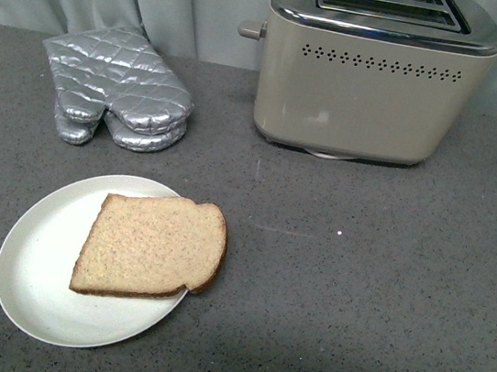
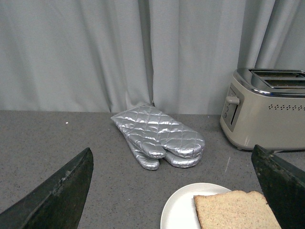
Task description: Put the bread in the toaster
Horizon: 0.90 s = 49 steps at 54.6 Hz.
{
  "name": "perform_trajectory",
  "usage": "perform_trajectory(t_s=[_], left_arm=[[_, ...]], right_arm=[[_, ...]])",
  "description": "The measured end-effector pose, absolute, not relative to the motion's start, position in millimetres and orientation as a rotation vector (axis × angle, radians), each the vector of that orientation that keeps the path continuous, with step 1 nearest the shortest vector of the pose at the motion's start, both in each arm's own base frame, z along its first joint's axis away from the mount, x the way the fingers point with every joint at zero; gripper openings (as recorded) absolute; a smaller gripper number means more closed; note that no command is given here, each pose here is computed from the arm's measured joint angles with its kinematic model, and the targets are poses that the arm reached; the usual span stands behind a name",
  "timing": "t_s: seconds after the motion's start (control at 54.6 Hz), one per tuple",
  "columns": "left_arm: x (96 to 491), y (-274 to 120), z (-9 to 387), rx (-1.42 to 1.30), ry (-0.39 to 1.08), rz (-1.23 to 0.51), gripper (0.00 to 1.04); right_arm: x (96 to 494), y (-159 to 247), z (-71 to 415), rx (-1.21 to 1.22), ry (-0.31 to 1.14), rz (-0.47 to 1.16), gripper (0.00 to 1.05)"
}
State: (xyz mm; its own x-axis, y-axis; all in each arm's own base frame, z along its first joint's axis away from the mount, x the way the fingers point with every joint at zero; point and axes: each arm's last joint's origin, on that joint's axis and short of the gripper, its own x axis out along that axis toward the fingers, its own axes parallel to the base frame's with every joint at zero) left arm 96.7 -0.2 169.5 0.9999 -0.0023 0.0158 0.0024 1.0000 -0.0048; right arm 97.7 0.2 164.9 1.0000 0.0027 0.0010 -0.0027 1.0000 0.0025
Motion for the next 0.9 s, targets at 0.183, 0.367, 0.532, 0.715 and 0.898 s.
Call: perform_trajectory(t_s=[0.183, 0.367, 0.532, 0.715, 0.898], left_arm=[[96.7, -0.2, 169.5, -0.005, -0.016, -0.002, 0.98], [96.7, -0.2, 169.5, -0.005, -0.016, -0.002, 0.98], [96.7, -0.2, 169.5, -0.005, -0.016, -0.002, 0.98], [96.7, -0.2, 169.5, -0.005, -0.016, -0.002, 0.98], [97.1, -0.1, 168.2, -0.047, 0.067, 0.081, 0.98]], right_arm=[[97.7, 0.2, 164.9, 0.002, -0.001, 0.002, 0.95], [97.7, 0.2, 164.9, 0.002, -0.001, 0.002, 0.95], [97.7, 0.2, 164.9, 0.002, -0.001, 0.003, 0.95], [97.7, 0.2, 164.9, 0.002, -0.001, 0.002, 0.95], [97.7, 0.2, 164.9, 0.002, -0.001, 0.003, 0.95]])
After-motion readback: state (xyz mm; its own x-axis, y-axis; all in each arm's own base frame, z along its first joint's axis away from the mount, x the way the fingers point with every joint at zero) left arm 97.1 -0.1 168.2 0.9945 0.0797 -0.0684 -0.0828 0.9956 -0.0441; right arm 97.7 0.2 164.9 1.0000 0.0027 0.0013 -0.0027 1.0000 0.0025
